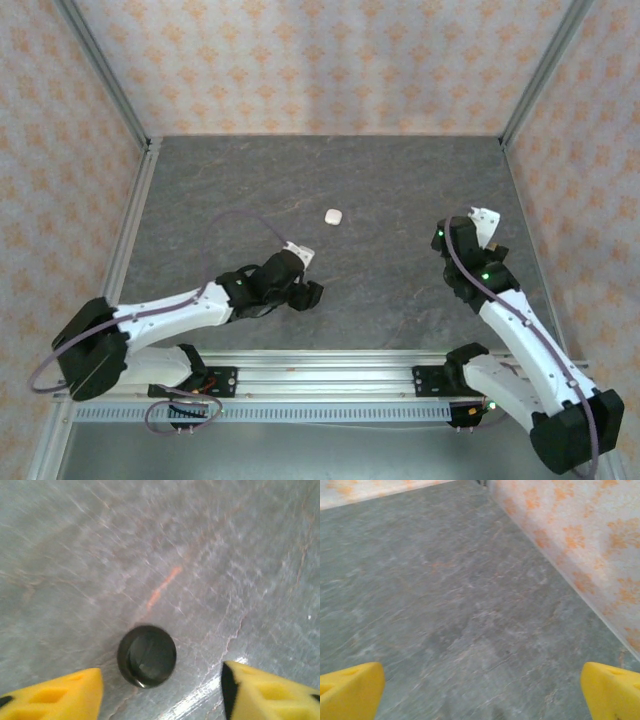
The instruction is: Insert wireless bluetooth earbuds into charging case
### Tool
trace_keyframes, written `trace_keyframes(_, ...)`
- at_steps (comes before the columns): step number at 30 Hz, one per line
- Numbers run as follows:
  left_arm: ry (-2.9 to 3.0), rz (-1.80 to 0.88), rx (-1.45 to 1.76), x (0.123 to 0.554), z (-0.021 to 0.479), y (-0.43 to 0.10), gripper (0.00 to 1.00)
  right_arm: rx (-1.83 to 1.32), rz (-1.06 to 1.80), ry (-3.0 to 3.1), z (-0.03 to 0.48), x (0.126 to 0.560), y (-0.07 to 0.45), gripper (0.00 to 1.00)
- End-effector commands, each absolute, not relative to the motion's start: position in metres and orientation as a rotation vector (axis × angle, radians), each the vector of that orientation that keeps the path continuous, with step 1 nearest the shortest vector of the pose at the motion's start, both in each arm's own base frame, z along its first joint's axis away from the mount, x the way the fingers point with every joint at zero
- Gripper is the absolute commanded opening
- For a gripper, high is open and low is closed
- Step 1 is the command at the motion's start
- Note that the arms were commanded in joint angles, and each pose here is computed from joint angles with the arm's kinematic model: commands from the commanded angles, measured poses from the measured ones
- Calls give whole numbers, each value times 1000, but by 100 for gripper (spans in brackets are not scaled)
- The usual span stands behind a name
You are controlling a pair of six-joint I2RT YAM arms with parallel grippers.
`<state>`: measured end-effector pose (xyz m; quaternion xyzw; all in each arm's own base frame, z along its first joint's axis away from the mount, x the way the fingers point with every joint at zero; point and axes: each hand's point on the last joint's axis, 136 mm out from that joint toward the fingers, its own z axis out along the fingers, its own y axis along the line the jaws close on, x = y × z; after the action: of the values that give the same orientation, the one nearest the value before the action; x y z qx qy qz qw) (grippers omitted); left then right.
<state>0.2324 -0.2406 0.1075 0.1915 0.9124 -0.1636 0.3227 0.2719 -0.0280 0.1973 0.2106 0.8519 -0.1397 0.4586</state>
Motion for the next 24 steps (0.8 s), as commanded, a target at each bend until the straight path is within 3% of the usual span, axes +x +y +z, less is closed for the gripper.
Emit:
trace_keyframes(1,2333,-229,483,245,136,-205,75,536,-351,2052,198,287,-40,99)
trace_keyframes(7,2245,-60,257,273,178,-130,100,509,-399,2028,182,301,-56,99)
trace_keyframes(16,2061,312,-181,286,194,-6,100,421,-322,1934,156,324,-44,99)
trace_keyframes(24,1836,310,-206,288,179,17,100,377,-268,1888,138,357,-36,99)
